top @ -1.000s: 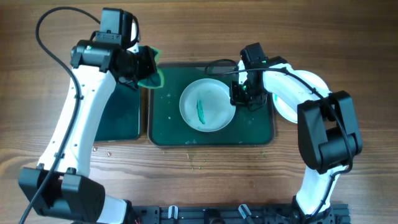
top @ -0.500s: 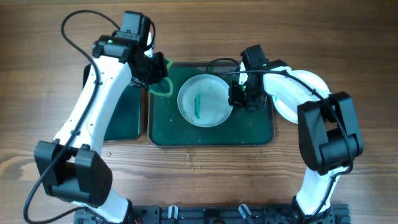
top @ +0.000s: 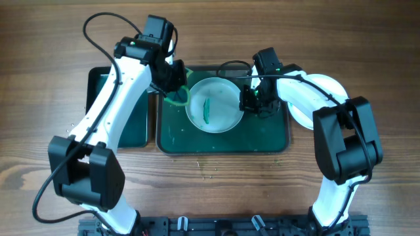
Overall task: Clean dirty plates on tray and stack at the side
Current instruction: 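Bring the sponge in the left gripper down onto the plate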
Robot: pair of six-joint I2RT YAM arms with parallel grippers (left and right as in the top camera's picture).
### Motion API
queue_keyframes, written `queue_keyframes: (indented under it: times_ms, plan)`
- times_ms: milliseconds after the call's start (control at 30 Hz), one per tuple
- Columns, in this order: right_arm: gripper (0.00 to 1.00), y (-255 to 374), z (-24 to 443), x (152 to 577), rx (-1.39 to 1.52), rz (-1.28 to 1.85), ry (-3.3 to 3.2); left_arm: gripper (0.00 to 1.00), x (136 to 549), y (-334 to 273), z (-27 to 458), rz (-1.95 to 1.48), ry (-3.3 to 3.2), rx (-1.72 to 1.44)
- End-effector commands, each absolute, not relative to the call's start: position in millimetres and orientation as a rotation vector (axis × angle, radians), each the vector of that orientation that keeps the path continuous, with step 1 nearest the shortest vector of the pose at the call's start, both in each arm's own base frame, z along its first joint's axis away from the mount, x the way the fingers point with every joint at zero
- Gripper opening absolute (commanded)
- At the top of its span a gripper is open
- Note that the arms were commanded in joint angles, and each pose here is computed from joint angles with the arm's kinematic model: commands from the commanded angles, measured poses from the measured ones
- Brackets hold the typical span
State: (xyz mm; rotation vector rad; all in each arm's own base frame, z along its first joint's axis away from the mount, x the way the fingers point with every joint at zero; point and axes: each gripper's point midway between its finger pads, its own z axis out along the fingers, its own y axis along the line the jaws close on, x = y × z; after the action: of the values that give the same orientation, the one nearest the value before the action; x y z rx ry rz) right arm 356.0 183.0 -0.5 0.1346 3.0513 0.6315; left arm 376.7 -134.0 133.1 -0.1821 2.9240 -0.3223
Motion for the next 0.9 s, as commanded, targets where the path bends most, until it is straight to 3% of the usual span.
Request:
queue_keyframes:
  times_ms: [0, 867]
  plan:
    - [0.04, 182.1, -18.2, 343.1, 0.146, 0.598, 3.105, 0.04, 376.4, -137.1, 128.1, -0.307, 2.933, -0.168]
    - [0.04, 183.5, -17.7, 344.0, 0.137, 0.610, 3.100, 0.04, 378.3, -143.1, 128.4, -0.316, 2.922, -0.152]
